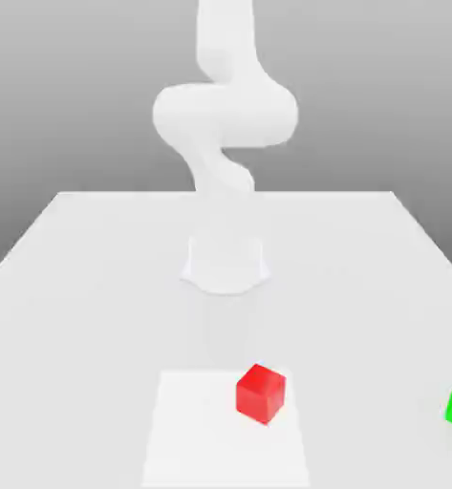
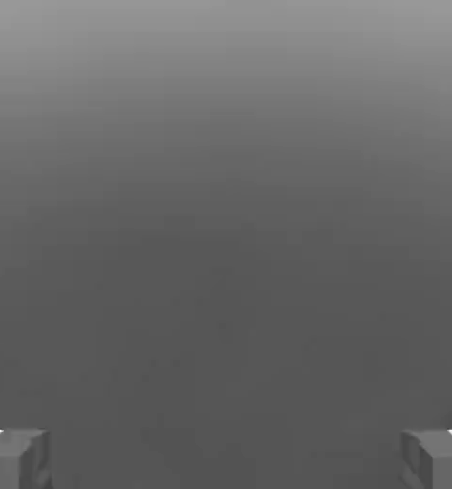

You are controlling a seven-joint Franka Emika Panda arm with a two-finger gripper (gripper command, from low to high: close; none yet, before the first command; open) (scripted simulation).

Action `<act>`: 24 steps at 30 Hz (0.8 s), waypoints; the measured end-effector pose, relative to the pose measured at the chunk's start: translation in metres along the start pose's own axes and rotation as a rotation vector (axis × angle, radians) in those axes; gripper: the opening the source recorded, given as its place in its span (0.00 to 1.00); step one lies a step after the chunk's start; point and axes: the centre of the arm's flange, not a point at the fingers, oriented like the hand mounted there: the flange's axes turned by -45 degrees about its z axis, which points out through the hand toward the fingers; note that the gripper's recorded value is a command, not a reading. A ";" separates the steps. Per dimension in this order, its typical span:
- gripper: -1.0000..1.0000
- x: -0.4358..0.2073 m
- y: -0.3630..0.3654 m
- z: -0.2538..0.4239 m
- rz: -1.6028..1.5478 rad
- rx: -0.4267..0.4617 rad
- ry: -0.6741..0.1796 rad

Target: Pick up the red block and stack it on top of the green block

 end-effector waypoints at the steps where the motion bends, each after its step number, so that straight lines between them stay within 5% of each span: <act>1: 0.50 -0.006 -0.004 0.027 0.026 -0.011 -0.038; 10: 0.50 -0.118 -0.019 0.228 0.261 -0.111 -0.362; 18: 0.50 -0.278 -0.025 0.329 0.481 -0.209 -0.650; 24: 0.50 -0.328 -0.024 0.371 0.520 -0.225 -0.688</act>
